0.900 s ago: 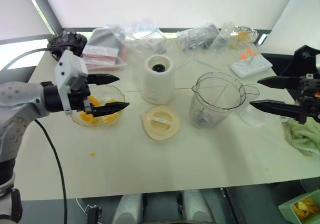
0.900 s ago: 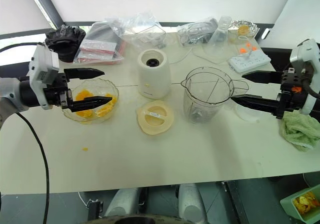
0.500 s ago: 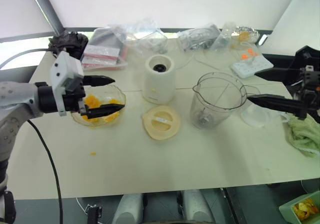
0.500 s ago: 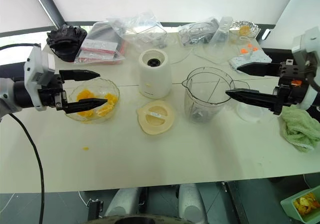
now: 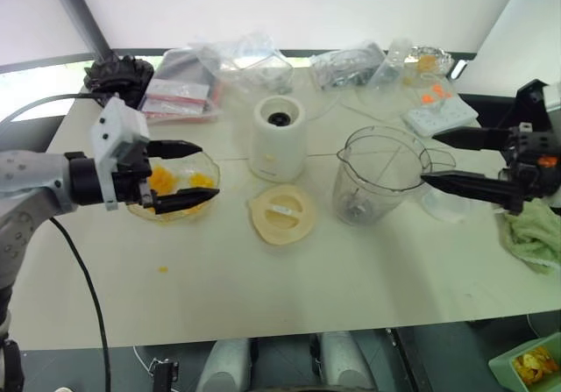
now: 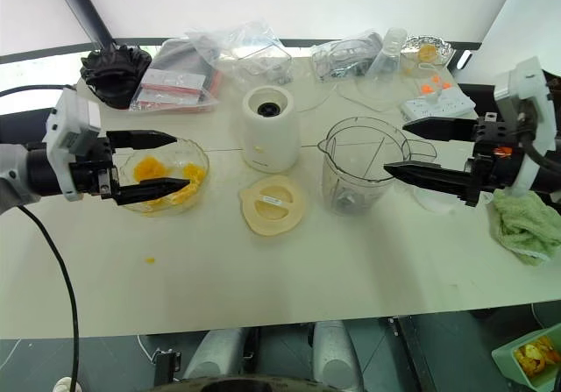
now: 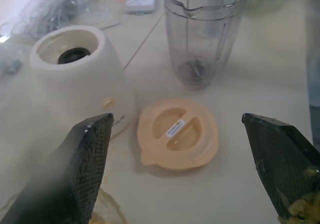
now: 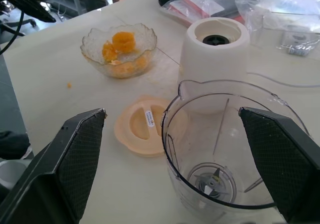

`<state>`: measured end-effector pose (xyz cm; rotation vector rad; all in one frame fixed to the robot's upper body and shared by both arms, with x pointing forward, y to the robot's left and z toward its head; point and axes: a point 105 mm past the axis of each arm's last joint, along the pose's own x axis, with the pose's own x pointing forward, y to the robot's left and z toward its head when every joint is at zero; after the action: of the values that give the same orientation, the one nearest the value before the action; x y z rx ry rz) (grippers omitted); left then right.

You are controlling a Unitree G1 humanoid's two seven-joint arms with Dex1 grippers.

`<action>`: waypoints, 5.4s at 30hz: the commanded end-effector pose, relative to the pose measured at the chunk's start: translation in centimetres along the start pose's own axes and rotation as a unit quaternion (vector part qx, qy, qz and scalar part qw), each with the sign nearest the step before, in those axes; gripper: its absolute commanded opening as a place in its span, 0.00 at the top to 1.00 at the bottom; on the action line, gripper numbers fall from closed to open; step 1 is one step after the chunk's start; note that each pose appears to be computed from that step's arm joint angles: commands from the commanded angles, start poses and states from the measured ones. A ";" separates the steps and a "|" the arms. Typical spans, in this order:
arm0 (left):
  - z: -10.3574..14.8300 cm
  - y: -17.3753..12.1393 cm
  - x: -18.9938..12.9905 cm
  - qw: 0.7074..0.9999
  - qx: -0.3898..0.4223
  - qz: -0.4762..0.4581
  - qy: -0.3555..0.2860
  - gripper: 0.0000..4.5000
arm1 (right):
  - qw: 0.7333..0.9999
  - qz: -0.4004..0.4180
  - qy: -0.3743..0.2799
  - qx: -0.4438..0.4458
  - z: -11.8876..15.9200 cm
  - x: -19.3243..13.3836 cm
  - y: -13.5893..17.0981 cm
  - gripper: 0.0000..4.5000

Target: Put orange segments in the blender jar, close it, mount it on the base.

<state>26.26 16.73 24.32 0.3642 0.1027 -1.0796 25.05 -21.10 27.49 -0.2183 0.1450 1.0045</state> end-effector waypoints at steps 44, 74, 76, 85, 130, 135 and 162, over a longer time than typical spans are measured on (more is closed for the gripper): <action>-12.8 11.2 -0.8 0.969 -0.016 0.062 0.237 0.04 | 0.981 0.165 -0.095 0.044 -1.8 14.4 8.1 0.01; -18.2 10.2 4.7 0.941 -0.078 0.005 0.328 0.04 | 0.991 0.130 -0.008 0.038 -7.2 14.8 8.9 0.01; -18.8 10.0 4.8 0.937 -0.078 0.006 0.339 0.04 | 0.991 0.128 -0.004 0.034 -7.2 14.8 8.6 0.01; -19.6 9.3 6.3 0.935 -0.081 0.010 0.345 0.34 | 0.991 0.133 0.011 0.022 -7.0 14.2 7.7 0.00; -12.9 14.0 -0.8 0.972 -0.137 0.151 0.118 0.94 | 0.992 0.130 -0.003 -0.001 -6.3 15.8 6.0 0.00; -11.4 13.0 -0.2 0.974 -0.153 0.158 0.057 0.94 | 0.991 0.130 -0.003 -0.003 -6.4 15.8 5.9 0.00; 8.6 11.8 7.0 0.975 -0.026 0.060 -0.212 0.94 | 0.998 0.061 -0.007 0.009 -7.3 14.2 6.2 0.00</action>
<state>39.66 13.78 31.48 0.0487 -0.2012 -0.9672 27.58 -8.13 15.19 -0.1787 0.2162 1.1291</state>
